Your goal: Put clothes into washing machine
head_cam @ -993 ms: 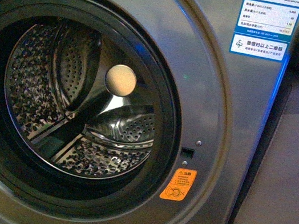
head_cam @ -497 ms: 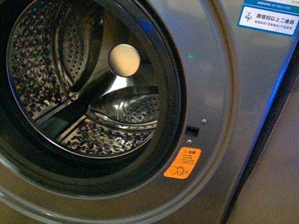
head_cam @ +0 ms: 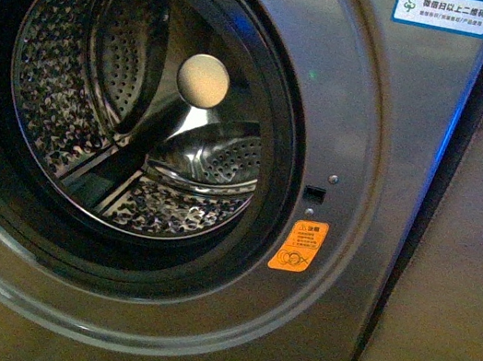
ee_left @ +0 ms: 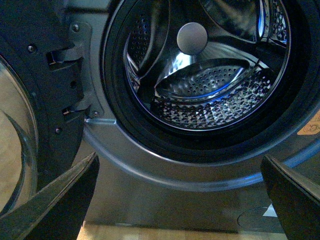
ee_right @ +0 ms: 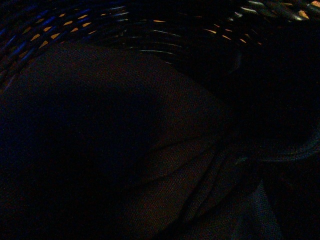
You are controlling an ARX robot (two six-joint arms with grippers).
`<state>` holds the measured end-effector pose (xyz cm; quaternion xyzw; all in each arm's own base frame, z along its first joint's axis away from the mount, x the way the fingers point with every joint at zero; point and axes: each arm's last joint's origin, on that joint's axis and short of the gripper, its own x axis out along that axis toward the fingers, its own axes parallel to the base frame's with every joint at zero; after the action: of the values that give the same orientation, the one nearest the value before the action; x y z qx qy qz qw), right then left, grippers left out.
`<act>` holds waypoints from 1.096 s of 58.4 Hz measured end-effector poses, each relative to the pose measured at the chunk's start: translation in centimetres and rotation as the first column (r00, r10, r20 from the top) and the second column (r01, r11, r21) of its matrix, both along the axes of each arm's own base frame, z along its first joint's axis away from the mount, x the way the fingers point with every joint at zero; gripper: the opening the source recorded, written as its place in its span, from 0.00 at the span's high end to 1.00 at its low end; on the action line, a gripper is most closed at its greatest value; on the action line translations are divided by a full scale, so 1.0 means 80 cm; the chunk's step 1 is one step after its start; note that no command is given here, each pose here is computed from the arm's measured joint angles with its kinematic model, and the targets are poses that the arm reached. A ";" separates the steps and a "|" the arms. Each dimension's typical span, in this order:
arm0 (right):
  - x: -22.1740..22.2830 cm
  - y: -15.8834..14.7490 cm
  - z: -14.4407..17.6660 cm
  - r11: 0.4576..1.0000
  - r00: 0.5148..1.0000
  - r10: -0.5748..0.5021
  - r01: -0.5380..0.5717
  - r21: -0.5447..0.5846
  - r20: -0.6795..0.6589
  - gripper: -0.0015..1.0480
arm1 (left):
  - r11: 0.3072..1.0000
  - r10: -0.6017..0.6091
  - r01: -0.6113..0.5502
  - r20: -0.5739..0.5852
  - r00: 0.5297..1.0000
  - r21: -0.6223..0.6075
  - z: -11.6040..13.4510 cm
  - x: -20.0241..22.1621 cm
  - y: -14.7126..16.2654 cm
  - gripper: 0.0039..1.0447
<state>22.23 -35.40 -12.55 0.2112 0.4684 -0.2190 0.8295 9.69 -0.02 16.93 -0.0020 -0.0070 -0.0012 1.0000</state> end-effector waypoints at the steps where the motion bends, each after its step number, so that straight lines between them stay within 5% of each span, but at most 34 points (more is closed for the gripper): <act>1: 0.001 0.000 -0.002 1.000 1.000 0.001 -0.001 0.000 0.000 0.07 | 1.000 0.000 0.000 0.000 1.000 0.000 0.000 0.000 0.000 0.06; 64: 0.013 -0.009 -0.066 1.000 1.000 0.003 -0.002 0.005 -0.021 0.07 | 1.000 0.000 0.000 0.000 1.000 0.000 0.000 0.000 0.000 0.06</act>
<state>23.25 -36.13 -17.84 0.2104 0.4778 -0.2189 0.8243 9.69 -0.02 16.93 -0.0020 -0.0070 -0.0012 1.0000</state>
